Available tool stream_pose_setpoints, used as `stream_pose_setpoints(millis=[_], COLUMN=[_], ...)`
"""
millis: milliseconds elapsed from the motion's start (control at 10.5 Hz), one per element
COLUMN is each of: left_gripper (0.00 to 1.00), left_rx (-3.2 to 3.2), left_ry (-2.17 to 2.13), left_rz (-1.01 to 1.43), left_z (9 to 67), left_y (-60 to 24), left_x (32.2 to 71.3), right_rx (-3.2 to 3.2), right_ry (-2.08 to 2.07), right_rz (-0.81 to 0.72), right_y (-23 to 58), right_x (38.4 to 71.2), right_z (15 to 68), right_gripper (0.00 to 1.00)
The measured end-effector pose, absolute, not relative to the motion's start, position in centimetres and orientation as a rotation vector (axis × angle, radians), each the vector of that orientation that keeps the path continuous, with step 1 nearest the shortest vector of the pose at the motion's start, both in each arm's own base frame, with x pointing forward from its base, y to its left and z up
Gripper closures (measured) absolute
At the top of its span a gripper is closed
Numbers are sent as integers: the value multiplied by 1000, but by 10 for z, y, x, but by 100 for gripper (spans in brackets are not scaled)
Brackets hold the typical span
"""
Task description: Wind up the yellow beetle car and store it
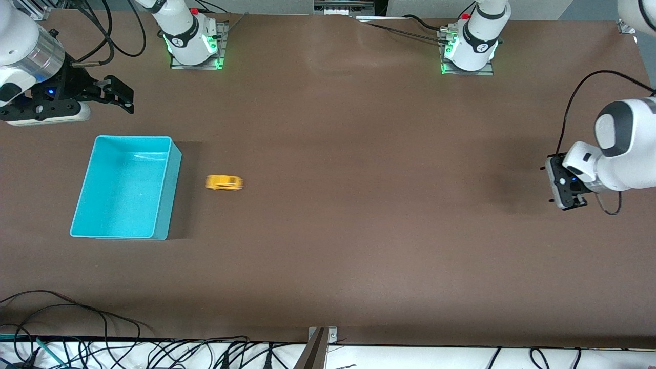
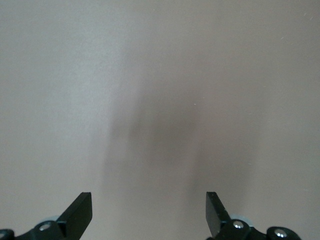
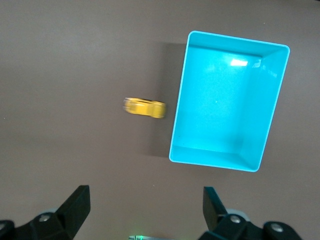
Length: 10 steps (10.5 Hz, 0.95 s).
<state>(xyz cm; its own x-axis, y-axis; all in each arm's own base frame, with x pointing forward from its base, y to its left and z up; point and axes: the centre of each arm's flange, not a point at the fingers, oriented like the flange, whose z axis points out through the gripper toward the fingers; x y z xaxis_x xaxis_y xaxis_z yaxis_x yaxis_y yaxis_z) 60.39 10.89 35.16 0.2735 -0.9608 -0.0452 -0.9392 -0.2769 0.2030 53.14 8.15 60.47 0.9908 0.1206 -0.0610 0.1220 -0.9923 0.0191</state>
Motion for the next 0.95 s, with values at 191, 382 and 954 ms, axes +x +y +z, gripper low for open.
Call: stream_pose_setpoints(millis=[191, 382, 954], left_gripper=[0, 0, 0], left_rx=[2474, 2568, 2825], left_ry=[-1696, -1600, -1043], left_rz=[-263, -257, -333], left_z=[388, 421, 534], left_y=[112, 111, 50], left_x=[609, 610, 591], right_rx=[3111, 3111, 3109], right_ry=[190, 189, 190], right_rz=[-97, -99, -128], right_y=[82, 82, 82], right_x=[532, 532, 538], right_z=[603, 603, 592], right_gripper=[0, 0, 0])
